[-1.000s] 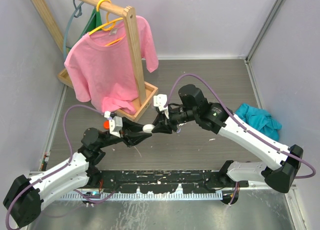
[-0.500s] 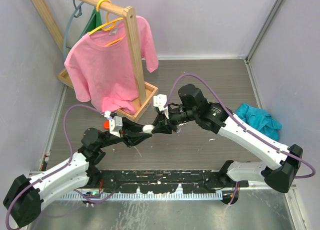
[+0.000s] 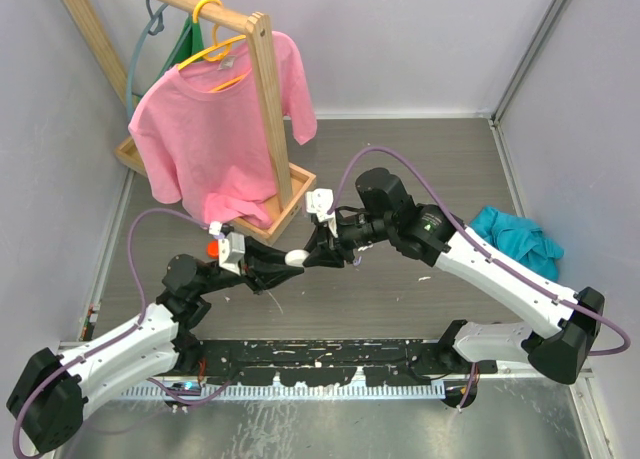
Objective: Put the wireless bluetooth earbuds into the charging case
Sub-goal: Open the charging case.
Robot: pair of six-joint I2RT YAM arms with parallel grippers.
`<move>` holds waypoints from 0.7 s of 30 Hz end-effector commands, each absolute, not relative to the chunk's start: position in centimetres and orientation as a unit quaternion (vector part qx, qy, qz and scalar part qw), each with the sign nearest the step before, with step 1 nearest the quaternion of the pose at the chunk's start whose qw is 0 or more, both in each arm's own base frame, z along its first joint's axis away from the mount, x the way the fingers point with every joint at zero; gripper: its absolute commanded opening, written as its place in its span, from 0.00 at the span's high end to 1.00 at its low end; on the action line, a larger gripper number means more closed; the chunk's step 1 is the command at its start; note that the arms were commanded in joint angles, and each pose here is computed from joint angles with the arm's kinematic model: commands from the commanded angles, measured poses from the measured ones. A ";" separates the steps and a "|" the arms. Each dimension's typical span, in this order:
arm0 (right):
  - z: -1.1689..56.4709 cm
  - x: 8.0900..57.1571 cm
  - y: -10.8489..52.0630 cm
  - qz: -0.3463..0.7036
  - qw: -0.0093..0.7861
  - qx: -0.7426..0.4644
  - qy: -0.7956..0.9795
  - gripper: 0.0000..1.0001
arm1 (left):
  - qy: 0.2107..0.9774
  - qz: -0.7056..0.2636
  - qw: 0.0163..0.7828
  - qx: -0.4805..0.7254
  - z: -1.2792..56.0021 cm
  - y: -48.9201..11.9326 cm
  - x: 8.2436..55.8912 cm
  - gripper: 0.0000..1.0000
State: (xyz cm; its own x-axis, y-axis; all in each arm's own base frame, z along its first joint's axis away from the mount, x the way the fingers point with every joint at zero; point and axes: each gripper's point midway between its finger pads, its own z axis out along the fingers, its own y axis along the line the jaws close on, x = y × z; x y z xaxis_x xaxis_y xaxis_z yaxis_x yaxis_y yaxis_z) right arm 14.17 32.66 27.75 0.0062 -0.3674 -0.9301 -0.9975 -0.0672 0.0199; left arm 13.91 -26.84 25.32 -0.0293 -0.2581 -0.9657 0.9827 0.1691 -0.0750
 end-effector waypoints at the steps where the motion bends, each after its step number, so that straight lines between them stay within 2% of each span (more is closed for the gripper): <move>1: 29.0 14.1 33.4 0.432 0.394 -0.600 0.546 0.75 | 0.441 -0.517 0.620 0.391 27.5 -26.7 13.6 1.00; 3: 29.2 14.1 33.3 0.430 0.400 -0.598 0.545 0.66 | 0.442 -0.510 0.620 0.400 27.0 -26.7 13.6 1.00; 7: 29.5 14.2 33.2 0.429 0.412 -0.594 0.541 0.57 | 0.431 -0.498 0.618 0.430 26.3 -26.8 13.2 1.00; 21: 30.2 15.1 32.8 0.410 0.433 -0.578 0.557 0.50 | 0.423 -0.455 0.615 0.485 24.0 -26.6 12.5 1.00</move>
State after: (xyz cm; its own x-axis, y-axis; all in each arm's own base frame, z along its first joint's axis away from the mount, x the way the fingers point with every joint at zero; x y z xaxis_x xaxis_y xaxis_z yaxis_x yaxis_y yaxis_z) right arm 14.29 32.78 27.30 -0.0111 -0.3614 -0.9324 -0.9982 -0.0512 0.0317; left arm 13.20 -26.66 24.01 0.1591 -0.1688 -0.9727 0.9803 0.1439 0.1354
